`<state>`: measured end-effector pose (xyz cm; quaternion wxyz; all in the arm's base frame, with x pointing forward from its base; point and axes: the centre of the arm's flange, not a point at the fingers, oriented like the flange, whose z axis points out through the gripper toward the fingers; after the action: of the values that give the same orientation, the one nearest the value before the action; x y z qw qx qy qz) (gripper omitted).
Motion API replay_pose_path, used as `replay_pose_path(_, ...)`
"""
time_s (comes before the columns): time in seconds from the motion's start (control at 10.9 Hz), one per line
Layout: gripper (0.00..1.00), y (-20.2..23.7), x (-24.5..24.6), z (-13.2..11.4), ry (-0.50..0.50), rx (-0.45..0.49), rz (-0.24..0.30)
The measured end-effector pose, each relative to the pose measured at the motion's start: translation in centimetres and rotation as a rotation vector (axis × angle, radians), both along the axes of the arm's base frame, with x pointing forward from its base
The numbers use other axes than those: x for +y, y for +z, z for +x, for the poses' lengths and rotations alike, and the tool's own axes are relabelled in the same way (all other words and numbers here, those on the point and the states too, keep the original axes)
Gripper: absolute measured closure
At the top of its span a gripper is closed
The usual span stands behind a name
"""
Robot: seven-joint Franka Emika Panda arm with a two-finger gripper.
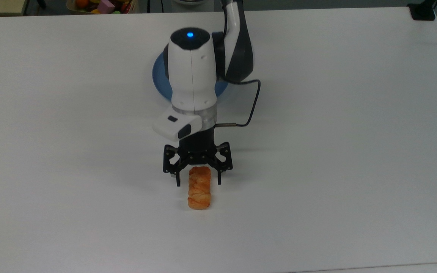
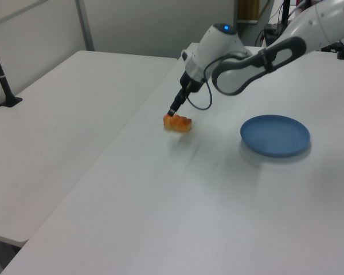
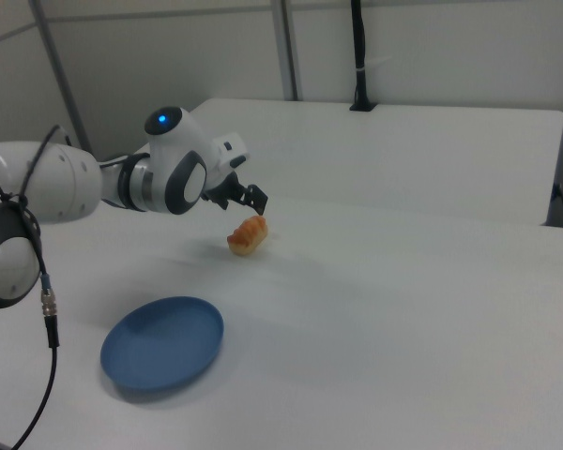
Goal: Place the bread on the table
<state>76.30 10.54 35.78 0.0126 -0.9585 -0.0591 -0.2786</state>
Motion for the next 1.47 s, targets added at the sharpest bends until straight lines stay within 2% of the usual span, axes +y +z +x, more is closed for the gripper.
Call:
replay_pose_path(0.18, 0.0, 4.2, -0.8, -1.7, -0.009, -0.009, 0.004)
replay_pose_path(0.28, 0.0, 6.4, -1.3, -3.1, -0.014, 0.032, 0.001)
replay_pose_path(0.46, 0.0, 11.4, -2.8, -6.6, -0.027, 0.186, -0.016)
replay_pose_path(0.55, 0.0, 14.9, -4.2, -9.2, -0.038, 0.277, -0.036)
replay_pose_path(0.83, 0.0, 20.1, -6.9, -14.5, -0.069, 0.405, -0.043)
replay_pose_path(1.19, 0.0, 23.0, -8.4, -20.8, -0.083, 0.486, -0.055)
replay_pose_path(1.47, 0.0, 23.8, -9.6, -22.8, -0.102, 0.548, -0.055)
